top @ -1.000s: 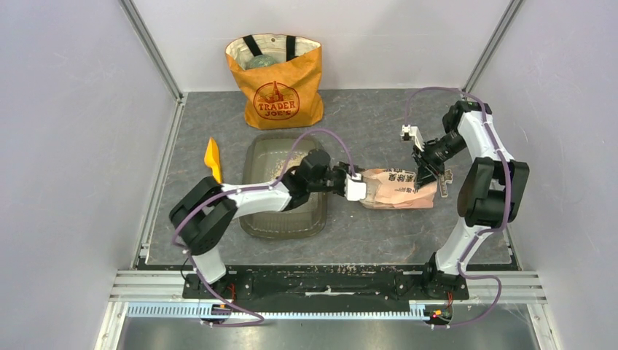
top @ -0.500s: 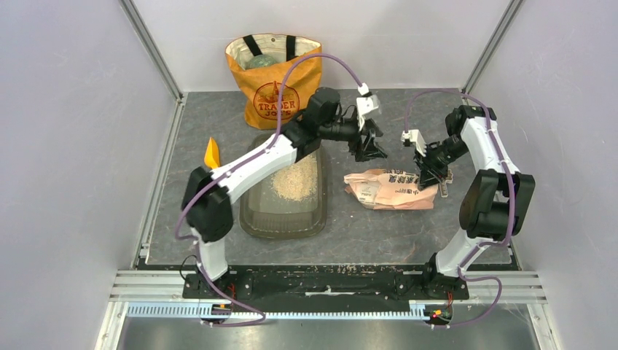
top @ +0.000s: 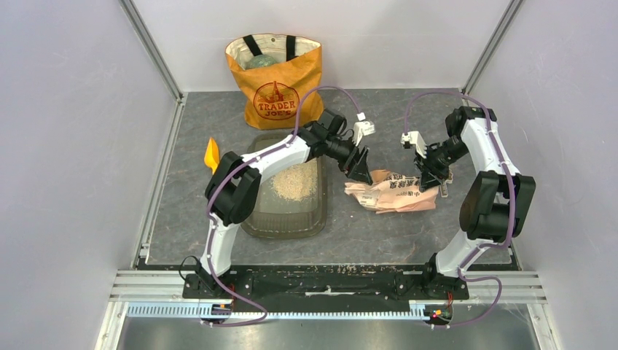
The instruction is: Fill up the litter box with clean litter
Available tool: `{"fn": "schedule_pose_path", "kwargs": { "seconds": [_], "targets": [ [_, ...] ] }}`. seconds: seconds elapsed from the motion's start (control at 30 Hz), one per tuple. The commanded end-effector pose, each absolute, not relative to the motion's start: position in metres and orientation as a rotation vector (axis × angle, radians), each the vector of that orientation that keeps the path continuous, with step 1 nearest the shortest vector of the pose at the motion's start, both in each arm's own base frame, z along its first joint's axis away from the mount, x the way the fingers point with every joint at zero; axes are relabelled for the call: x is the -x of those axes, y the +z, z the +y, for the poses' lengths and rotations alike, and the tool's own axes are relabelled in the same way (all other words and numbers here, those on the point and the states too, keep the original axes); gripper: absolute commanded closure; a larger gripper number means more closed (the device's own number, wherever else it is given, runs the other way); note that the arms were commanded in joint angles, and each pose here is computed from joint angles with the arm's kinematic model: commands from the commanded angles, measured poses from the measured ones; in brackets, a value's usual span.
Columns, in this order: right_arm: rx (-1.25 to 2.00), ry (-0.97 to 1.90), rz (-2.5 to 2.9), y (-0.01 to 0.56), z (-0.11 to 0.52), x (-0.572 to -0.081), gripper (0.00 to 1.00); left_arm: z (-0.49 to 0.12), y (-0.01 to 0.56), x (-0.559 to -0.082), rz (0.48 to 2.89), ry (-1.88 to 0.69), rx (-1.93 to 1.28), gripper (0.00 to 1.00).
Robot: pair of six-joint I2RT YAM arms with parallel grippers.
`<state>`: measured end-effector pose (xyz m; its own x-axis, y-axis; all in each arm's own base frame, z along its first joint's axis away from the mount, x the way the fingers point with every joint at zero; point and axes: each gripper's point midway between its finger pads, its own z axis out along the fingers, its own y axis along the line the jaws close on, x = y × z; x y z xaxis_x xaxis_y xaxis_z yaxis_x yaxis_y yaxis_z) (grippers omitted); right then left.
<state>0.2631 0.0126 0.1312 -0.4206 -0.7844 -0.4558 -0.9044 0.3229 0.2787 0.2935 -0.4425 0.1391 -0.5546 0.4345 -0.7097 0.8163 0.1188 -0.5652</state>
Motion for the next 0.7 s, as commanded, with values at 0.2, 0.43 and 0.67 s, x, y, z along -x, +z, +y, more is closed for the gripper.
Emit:
{"fn": "schedule_pose_path", "kwargs": {
  "seconds": [0.2, 0.43, 0.67],
  "targets": [
    [1.590, 0.693, 2.323, 0.148, 0.004, -0.268, 0.53, -0.417, 0.206, -0.297, 1.796, -1.312, -1.278, 0.17],
    [1.540, 0.867, 2.172, 0.195, 0.056, -0.270, 0.24, -0.380, 0.205, -0.292, 1.430, -0.836, -1.426, 0.13],
    [1.475, 1.025, 2.120, 0.222, 0.113, -0.282, 0.17, -0.394, 0.198, -0.304, 1.151, -0.480, -1.401, 0.13]
  ]
}}
